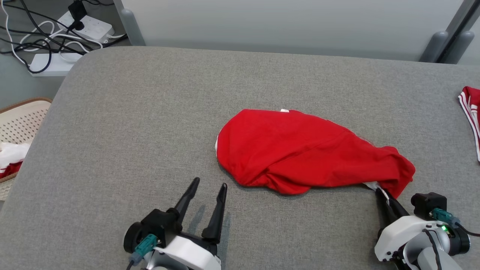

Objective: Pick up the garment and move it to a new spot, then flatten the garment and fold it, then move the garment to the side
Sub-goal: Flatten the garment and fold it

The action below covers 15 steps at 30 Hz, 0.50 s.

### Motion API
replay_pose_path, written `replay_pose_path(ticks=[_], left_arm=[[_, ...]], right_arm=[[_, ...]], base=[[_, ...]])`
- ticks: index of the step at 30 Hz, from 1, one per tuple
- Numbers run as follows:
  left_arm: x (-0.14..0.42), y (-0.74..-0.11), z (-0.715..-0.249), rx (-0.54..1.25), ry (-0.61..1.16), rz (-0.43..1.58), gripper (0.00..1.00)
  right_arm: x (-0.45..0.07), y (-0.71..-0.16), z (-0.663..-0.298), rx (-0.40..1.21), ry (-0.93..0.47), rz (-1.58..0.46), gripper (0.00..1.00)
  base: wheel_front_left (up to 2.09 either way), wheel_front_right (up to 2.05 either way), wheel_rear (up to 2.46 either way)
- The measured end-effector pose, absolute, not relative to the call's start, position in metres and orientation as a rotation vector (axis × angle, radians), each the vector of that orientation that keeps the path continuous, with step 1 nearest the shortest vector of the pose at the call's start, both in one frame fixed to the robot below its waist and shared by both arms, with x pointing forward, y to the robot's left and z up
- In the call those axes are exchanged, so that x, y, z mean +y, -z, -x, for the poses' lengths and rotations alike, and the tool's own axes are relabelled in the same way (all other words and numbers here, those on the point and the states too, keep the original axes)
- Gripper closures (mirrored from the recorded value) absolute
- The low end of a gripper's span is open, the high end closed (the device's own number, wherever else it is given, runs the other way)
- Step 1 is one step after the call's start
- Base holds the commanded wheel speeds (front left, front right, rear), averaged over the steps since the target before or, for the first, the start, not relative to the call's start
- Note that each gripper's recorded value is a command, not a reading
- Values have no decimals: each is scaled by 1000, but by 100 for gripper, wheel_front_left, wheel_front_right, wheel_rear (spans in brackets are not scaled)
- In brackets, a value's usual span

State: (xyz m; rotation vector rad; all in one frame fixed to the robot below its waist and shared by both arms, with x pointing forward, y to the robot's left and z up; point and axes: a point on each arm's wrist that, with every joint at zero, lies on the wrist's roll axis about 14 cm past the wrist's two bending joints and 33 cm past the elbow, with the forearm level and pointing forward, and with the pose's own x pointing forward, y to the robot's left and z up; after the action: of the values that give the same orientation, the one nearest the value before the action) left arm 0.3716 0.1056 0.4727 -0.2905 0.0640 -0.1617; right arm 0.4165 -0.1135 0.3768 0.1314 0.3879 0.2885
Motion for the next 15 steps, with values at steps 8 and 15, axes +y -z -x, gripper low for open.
replay_pose_path(ticks=[8, 15], left_arm=[[67, -439, -359, 238, 288, 307, 0], [40, -425, -369, 323, 385, 251, 0]], right_arm=[[-121, -380, -415, 377, -278, -116, 100], [-142, -380, -397, 365, -249, -89, 100]], base=[[0, 0, 0], [0, 0, 0]])
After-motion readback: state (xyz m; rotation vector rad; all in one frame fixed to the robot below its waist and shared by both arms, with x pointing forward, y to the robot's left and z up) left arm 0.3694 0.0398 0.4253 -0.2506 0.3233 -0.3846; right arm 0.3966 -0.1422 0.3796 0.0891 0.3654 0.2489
